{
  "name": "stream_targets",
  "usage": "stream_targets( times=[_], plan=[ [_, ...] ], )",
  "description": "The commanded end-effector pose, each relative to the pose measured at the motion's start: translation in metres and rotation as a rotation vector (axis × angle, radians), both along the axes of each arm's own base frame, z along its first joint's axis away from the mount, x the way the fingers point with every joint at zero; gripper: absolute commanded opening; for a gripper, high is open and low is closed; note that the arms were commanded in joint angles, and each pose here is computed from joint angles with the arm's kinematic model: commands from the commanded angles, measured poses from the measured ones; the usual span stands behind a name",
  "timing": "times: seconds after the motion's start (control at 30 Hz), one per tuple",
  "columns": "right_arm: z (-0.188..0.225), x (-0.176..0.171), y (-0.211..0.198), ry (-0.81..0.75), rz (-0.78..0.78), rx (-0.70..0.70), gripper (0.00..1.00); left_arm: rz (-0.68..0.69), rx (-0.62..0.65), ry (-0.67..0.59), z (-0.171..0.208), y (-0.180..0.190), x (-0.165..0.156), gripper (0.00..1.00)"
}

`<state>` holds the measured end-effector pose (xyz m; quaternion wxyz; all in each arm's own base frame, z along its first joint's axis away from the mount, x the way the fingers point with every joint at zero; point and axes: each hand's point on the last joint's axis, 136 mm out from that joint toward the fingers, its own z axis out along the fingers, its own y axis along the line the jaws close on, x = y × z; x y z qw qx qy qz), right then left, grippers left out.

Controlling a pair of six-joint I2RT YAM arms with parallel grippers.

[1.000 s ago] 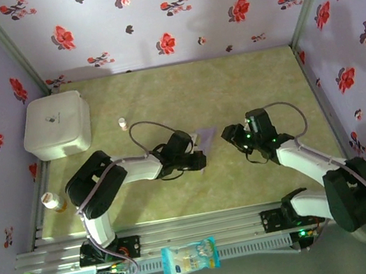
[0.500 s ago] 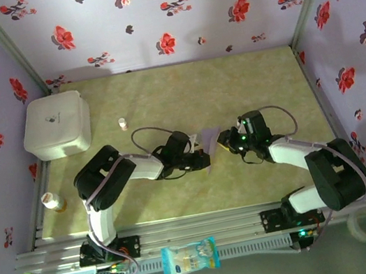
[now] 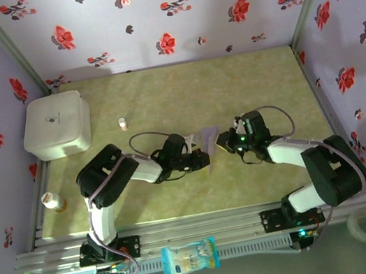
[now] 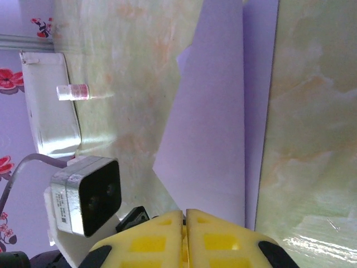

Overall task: Fold a paper plane with a square sheet of paper (pick it up from the middle)
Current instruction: Fold the wing for the fifth time at the center of the table.

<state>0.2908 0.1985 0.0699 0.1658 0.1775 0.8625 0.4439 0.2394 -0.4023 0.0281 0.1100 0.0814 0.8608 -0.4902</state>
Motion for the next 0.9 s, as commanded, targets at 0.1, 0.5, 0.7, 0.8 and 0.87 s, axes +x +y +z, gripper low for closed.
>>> stream_targets(
  times=[0.1, 0.5, 0.7, 0.8, 0.87],
  plan=[
    [0.001, 0.003, 0.007, -0.052, 0.074, 0.006, 0.07, 0.025, -0.032, 0.062, -0.007, 0.005, -0.004, 0.0],
    [-0.007, 0.013, 0.024, -0.053, 0.16, 0.051, 0.05, 0.055, -0.041, 0.127, -0.013, 0.013, -0.002, 0.0],
    [-0.017, 0.016, 0.027, -0.041, 0.177, 0.044, 0.05, 0.069, -0.036, 0.156, -0.018, 0.015, -0.002, 0.0],
    [-0.021, 0.018, 0.026, -0.037, 0.178, 0.036, 0.05, 0.079, -0.045, 0.176, -0.02, 0.017, 0.0, 0.0],
    [-0.024, 0.019, 0.026, -0.034, 0.178, 0.03, 0.05, 0.087, -0.053, 0.184, -0.02, 0.018, 0.001, 0.0]
  ],
)
